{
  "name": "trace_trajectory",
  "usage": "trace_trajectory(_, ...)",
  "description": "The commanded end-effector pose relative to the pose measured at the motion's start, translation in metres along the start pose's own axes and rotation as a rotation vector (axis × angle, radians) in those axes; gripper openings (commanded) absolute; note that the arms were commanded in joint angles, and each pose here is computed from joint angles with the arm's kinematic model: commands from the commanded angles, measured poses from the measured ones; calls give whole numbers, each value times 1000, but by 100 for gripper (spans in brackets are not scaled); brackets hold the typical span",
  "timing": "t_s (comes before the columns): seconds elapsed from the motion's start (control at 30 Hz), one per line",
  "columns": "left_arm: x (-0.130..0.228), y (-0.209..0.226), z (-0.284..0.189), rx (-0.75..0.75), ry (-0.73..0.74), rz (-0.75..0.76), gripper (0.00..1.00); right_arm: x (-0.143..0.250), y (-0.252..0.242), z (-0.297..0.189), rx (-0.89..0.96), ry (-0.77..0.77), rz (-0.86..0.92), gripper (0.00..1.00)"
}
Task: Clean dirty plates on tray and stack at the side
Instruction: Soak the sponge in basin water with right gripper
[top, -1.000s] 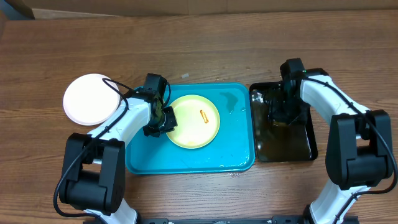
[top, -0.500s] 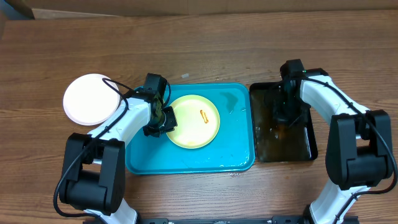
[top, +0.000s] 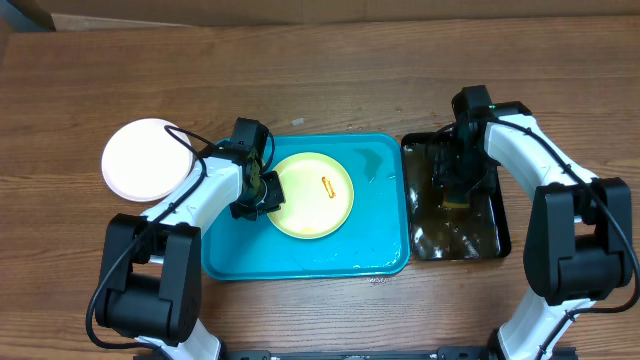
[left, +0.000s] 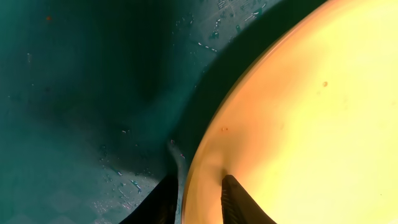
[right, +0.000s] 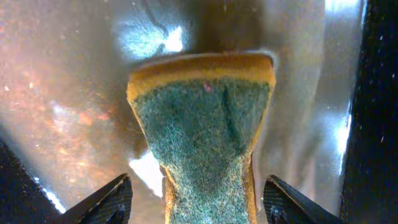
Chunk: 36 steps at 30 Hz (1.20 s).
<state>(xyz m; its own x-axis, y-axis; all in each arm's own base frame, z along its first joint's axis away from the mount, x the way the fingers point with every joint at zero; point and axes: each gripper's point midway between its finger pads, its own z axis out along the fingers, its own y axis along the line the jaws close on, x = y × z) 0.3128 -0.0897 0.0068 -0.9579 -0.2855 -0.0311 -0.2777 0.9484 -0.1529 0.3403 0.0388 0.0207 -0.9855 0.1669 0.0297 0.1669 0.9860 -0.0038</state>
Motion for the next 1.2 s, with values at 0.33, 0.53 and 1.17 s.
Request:
trace_trajectory(0.33,0,1,3,-16,2,3,27,1,-4,21,2,-26,7,36)
trace_trajectory(0.53,0,0,3,-16,1,4,27,-3,-3,17,-1,-37,6,39)
trace_trajectory(1.17,-1,0,3,-15,0,4,28,-45,1,7,-4,-205,12,4)
